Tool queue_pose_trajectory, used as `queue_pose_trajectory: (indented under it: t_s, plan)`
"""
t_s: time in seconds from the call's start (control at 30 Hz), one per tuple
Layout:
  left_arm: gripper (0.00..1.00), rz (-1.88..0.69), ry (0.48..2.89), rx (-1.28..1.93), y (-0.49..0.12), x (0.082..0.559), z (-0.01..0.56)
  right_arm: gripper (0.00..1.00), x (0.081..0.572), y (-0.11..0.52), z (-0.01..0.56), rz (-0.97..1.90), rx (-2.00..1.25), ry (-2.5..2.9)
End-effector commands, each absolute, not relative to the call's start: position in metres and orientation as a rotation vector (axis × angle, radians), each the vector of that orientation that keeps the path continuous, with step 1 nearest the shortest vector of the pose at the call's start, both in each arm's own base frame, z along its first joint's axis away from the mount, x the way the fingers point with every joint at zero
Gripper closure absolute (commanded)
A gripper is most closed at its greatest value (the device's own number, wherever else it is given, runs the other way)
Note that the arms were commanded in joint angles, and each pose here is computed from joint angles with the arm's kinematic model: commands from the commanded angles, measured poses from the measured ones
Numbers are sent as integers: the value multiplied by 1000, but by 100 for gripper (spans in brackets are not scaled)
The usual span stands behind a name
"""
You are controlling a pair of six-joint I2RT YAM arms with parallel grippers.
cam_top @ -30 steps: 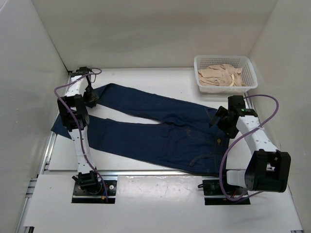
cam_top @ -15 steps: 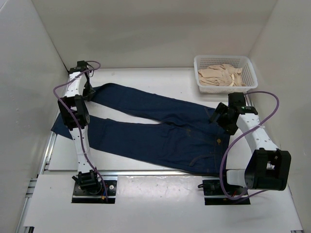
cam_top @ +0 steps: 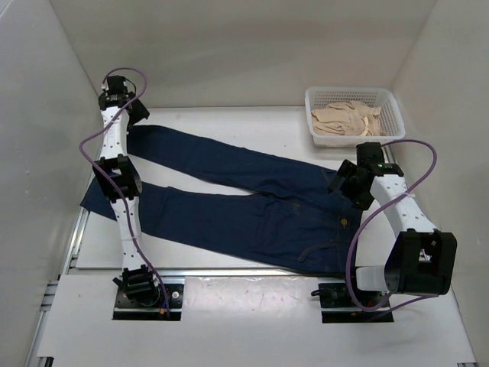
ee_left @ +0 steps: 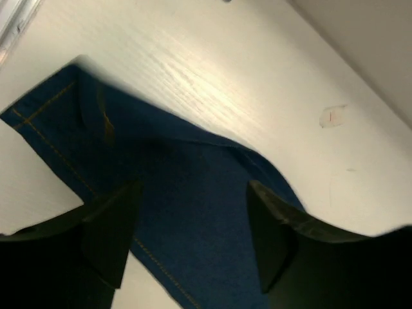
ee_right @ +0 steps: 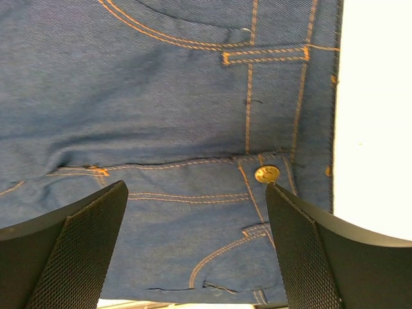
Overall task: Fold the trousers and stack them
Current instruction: Flatten the trousers out, then fold the trousers
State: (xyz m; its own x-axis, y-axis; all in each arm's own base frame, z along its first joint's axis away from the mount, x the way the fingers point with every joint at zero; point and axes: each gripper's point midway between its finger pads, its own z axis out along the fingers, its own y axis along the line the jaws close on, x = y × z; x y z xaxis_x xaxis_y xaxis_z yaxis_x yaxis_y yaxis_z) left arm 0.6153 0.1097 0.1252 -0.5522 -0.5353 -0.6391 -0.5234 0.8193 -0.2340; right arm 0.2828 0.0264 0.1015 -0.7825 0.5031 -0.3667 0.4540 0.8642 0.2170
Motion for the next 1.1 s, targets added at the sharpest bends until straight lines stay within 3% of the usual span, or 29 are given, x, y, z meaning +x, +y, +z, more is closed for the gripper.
queue_pose_trajectory:
  t_s: [0.0,0.03,0.27,0.3,0.37,0.43,0.47,0.5,0.53,0.57,0.67,0.77,0.87,0.97,1.07]
  plan:
    - [17,-93,2163,-792,118,621,166,8,279,18,115,82,706,2584]
    - [0,-51,2132,-765,124,620,182,7,277,19,114,87,717,2575]
    - [0,-5,2031,-680,125,573,286,6,259,26,113,142,692,2569]
    - [0,-19,2044,-676,121,565,287,10,257,27,113,145,704,2565]
    - [0,-32,2105,-654,99,549,278,28,248,28,102,147,721,2596]
    - [12,-11,2154,-642,88,537,268,48,248,32,97,173,750,2606]
    - [18,-2,2200,-637,79,531,252,69,247,32,93,172,751,2609]
    - [24,-2,2202,-637,78,524,255,75,245,35,89,190,768,2614]
    - [38,1,2217,-640,77,519,251,82,250,37,91,217,780,2592]
    - [46,-44,2241,-625,70,516,246,89,246,37,81,207,787,2615]
    - [59,-70,2342,-580,52,496,220,91,253,46,69,264,816,2629]
    - [59,-37,2432,-564,37,479,190,91,256,44,41,228,901,2701]
    - [46,-7,2500,-567,29,467,165,91,279,38,23,149,908,2757]
    - [8,-21,2572,-572,24,454,141,84,298,26,10,39,925,2797]
    - [5,11,2605,-612,30,427,132,65,313,14,9,48,1036,2801]
